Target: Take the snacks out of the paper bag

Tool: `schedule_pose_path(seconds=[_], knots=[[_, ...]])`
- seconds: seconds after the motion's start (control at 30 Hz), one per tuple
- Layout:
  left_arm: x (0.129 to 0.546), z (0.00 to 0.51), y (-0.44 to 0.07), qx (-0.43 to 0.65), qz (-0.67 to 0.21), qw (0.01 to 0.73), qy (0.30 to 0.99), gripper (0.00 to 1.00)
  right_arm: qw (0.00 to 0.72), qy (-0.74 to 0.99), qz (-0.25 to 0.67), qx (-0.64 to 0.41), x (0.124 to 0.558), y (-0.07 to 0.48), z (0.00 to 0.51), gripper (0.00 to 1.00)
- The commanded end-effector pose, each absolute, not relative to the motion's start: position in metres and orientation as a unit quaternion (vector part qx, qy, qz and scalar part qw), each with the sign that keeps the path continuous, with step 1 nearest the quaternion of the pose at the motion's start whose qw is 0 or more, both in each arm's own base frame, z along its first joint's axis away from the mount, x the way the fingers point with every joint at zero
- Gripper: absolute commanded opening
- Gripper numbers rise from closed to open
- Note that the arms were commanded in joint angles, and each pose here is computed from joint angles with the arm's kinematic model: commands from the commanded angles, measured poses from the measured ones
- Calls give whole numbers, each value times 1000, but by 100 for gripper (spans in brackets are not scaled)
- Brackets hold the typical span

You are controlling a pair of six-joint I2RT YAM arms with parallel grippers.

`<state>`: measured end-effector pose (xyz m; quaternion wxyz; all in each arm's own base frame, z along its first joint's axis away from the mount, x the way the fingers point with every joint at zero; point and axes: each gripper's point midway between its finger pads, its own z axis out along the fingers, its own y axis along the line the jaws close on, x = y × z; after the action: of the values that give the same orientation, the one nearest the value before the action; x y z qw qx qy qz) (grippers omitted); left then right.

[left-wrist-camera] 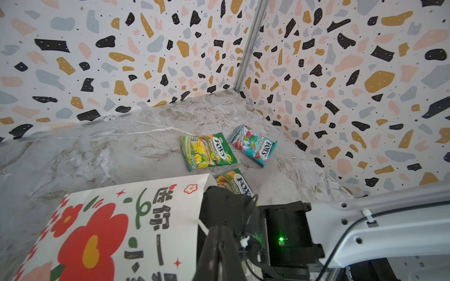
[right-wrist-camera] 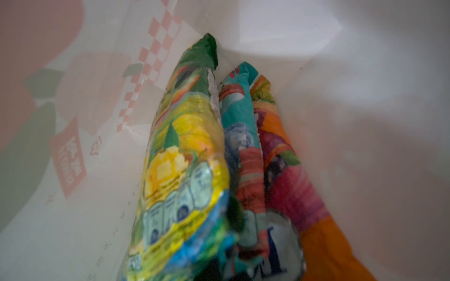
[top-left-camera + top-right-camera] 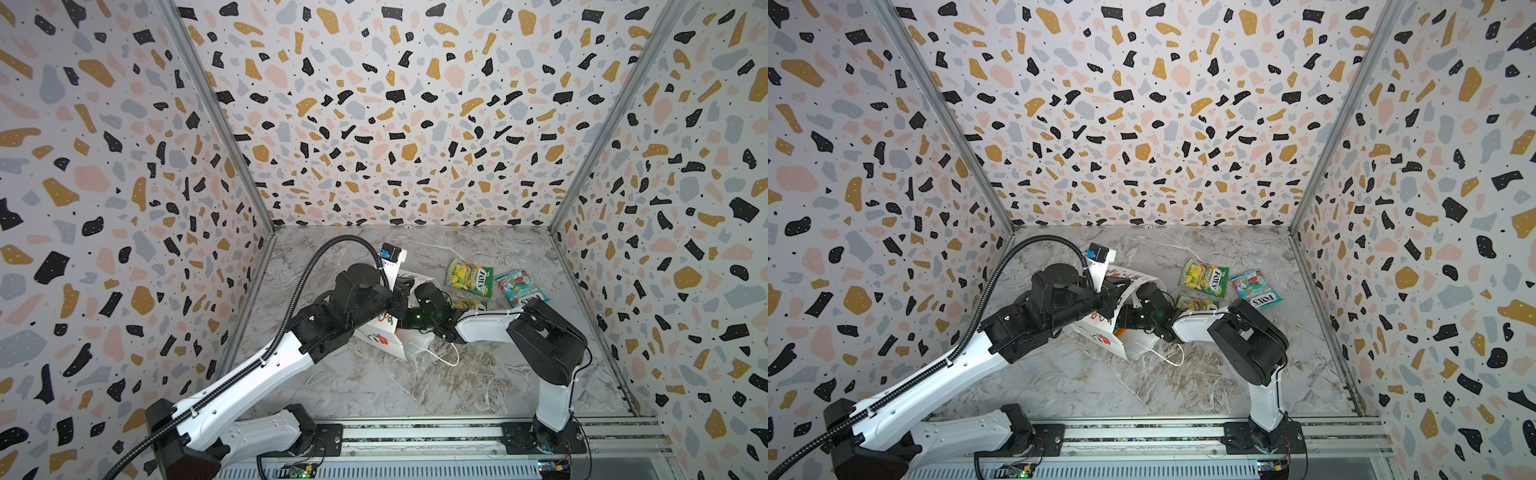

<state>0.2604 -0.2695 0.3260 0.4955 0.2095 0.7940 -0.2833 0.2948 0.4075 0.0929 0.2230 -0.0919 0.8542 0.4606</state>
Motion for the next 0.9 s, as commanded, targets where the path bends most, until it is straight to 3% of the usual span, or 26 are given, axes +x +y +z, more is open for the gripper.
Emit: schedule_pose_path(seconds=[0.0,0.6,0.87], knots=[[265,340,-253,187,-254,528,788,0,278,839,455,-108,295,394,133,0],[277,327,-241,158,-209,529,807,0,317,828,419,-195,252,344,199,0],[276,324,-247,167,-219,521,808,0,392,768,447,-236,227,321,289,0]])
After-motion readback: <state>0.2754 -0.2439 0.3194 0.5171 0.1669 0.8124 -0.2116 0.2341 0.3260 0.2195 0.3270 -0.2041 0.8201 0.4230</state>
